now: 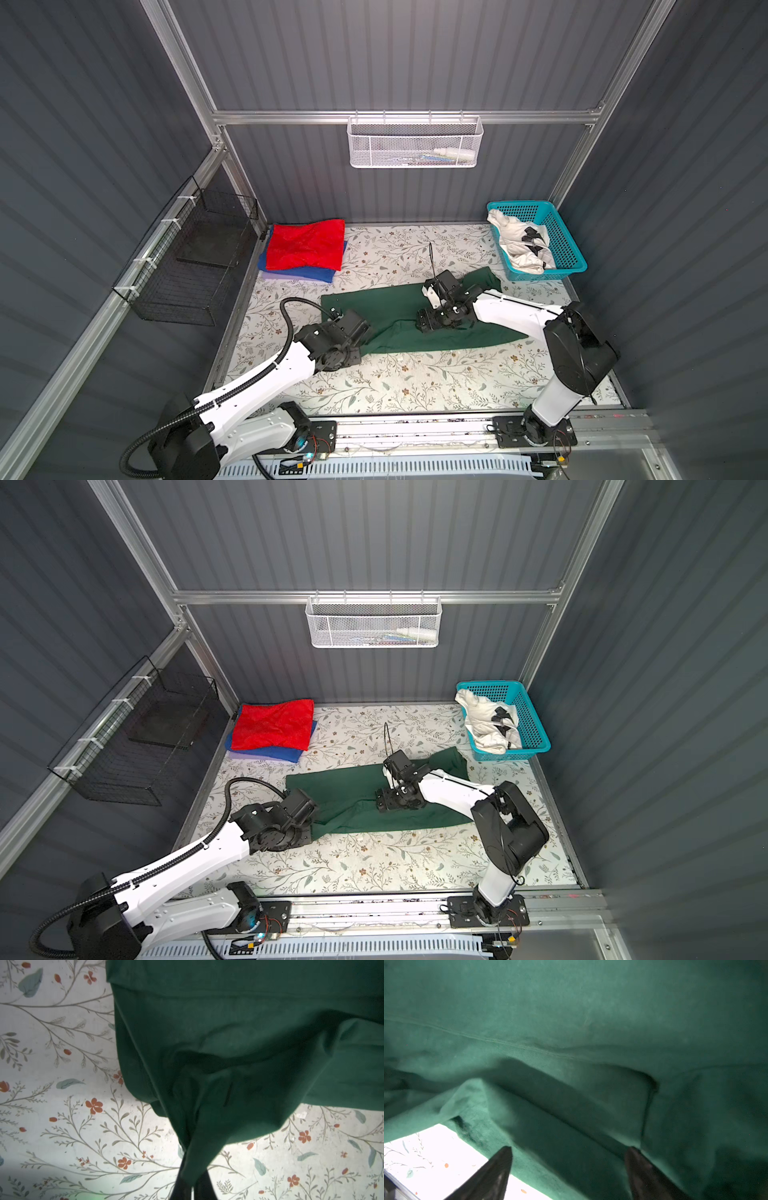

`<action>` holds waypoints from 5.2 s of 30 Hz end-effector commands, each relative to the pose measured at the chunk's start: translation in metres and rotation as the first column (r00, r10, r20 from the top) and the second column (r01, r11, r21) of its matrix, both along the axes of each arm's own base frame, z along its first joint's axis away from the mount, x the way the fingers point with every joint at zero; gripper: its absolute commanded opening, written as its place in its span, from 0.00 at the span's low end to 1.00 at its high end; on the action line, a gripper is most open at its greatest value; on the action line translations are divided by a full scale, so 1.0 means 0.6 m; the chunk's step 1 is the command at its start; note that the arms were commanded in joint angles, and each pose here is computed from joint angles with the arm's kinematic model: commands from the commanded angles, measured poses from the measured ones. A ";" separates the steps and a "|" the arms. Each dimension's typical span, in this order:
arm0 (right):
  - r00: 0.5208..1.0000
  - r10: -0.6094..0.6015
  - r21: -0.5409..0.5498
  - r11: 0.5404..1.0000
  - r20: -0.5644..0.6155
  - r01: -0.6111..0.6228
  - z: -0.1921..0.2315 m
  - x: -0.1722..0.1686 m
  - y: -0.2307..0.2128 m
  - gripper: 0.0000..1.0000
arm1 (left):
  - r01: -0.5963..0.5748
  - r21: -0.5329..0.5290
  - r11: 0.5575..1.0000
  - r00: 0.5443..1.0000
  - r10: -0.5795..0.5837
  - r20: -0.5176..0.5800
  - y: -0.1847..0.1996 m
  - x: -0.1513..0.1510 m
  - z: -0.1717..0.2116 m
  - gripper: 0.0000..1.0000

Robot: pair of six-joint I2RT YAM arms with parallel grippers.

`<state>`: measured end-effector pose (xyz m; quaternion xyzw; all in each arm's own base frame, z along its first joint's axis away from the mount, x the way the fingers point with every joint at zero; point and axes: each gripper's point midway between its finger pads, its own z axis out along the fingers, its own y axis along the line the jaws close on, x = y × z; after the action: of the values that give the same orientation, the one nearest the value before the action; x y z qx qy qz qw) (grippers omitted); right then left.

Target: Fold and stack the t-shirts

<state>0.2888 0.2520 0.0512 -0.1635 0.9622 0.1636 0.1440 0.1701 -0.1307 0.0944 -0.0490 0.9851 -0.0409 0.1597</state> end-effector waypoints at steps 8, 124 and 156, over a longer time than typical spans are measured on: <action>0.997 0.070 -0.016 0.997 -0.009 -0.070 -0.003 -0.023 0.003 0.48 | -0.018 -0.018 1.000 0.993 0.016 -0.114 0.020 -0.052 0.019 0.00; 0.994 0.047 0.044 0.998 -0.095 -0.043 -0.012 0.038 0.009 0.09 | -0.017 -0.051 0.999 0.999 0.014 -0.051 0.024 0.147 -0.059 0.25; 0.965 0.176 -0.029 0.982 -0.196 -0.185 0.016 -0.112 -0.034 0.07 | -0.090 -0.117 0.989 0.979 0.066 -0.194 0.074 -0.037 0.081 0.00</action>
<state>0.2375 0.2413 0.0616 -0.2297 0.9544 0.1817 0.0577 0.1790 -0.0962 0.1407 -0.0847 0.9844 -0.1063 0.1118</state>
